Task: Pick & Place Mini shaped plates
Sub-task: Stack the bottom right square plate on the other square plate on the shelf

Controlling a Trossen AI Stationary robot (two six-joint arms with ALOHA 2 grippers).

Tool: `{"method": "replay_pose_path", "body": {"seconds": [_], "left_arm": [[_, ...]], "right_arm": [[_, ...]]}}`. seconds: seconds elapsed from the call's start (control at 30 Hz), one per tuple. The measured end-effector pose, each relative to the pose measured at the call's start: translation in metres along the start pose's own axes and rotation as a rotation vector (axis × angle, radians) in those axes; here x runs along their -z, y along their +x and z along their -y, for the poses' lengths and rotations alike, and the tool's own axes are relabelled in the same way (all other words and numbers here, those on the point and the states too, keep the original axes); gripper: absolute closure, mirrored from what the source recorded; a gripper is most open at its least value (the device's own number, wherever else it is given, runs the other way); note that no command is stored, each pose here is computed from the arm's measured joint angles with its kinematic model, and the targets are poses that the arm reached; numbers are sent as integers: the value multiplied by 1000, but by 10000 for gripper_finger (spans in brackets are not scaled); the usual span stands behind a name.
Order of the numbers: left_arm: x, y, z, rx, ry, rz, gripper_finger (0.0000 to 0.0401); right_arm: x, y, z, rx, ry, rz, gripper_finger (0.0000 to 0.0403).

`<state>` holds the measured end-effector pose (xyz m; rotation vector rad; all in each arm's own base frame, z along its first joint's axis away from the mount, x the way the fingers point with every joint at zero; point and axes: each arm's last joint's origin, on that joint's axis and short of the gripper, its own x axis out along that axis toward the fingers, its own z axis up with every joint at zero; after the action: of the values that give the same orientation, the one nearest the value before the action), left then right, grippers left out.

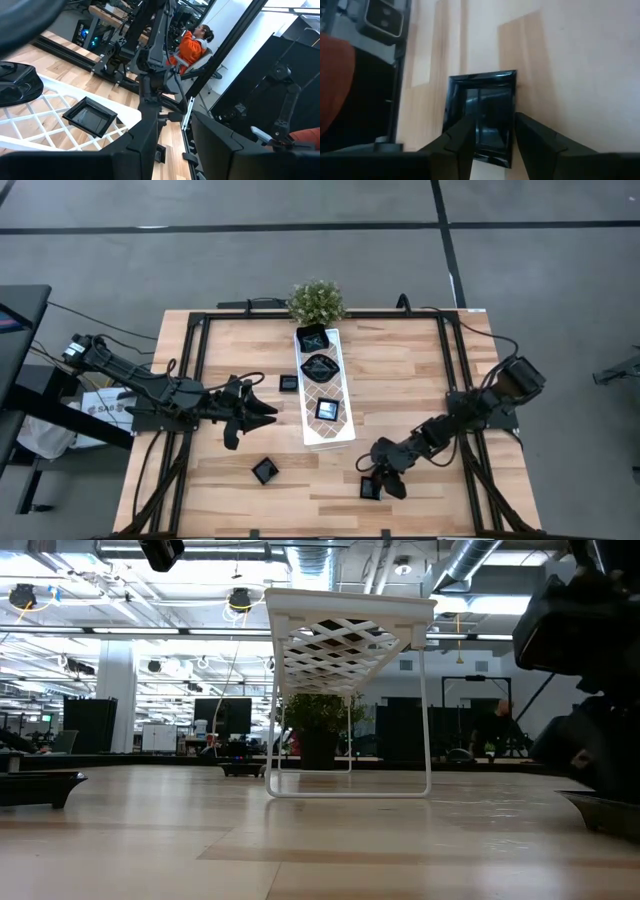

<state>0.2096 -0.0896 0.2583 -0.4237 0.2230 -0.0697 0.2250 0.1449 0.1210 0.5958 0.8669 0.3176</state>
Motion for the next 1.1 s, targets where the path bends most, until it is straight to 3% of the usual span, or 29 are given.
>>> {"method": "replay_pose_path", "body": {"seconds": [0.47,1.1], "left_arm": [[0,0,0,0,0,-1,277],[0,0,0,-1,1,-3,277]], "right_arm": [[-2,2,0,-31,4,-22,284],[-2,2,0,-30,5,-21,387]]}}
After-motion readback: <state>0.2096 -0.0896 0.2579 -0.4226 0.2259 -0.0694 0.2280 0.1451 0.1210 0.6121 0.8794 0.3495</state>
